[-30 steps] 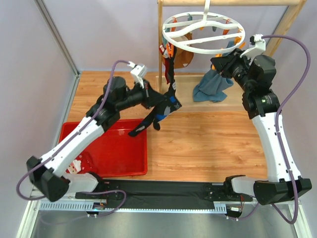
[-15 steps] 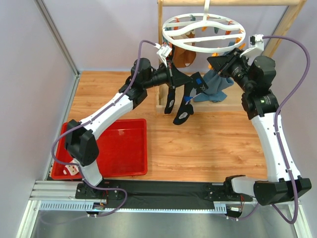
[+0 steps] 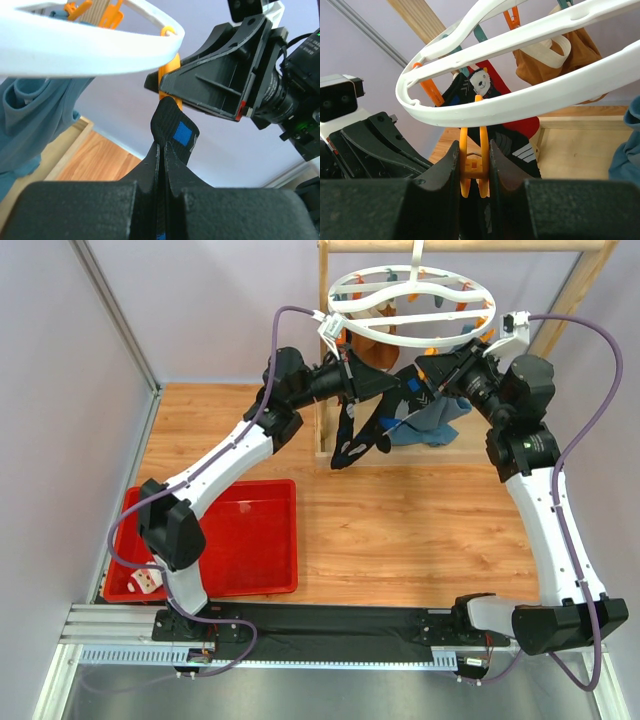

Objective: Clip the socks to the hanger
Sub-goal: Clamp the sock onto the hanger.

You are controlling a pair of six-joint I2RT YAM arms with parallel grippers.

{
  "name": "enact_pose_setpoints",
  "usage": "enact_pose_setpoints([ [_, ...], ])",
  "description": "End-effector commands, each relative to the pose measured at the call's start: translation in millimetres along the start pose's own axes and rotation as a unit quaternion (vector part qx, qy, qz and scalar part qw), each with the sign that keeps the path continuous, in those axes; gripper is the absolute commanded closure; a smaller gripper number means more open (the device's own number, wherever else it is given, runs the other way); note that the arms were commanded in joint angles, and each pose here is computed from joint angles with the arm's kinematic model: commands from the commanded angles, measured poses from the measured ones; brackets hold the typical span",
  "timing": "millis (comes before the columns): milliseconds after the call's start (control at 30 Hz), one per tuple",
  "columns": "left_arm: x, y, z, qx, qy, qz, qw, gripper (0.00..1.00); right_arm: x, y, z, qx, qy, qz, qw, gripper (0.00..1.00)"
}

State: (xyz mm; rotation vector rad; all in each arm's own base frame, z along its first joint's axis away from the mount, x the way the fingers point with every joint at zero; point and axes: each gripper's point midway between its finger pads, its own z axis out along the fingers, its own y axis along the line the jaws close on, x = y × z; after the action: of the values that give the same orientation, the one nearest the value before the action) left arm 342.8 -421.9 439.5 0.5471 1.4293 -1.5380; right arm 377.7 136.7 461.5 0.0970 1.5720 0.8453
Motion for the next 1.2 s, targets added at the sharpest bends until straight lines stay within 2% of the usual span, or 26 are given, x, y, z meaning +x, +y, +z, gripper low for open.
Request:
enact_pose_setpoints([
  [0, -21, -22, 8, 0.034, -0.026, 0.019, 0.999, 1.00, -3, 11, -6, -0.019, -0.003, 0.010, 1.000, 1.00],
  [633, 6, -18, -11, 0.014, -0.005, 0.023, 1.000, 1.00, -14, 12, -9, -0.011, -0.013, -0.002, 1.000, 1.00],
  [1167, -12, -18, 8, 0.032, -0.023, 0.010, 0.999, 1.00, -12, 15, -8, -0.020, -0.007, 0.004, 1.000, 1.00],
])
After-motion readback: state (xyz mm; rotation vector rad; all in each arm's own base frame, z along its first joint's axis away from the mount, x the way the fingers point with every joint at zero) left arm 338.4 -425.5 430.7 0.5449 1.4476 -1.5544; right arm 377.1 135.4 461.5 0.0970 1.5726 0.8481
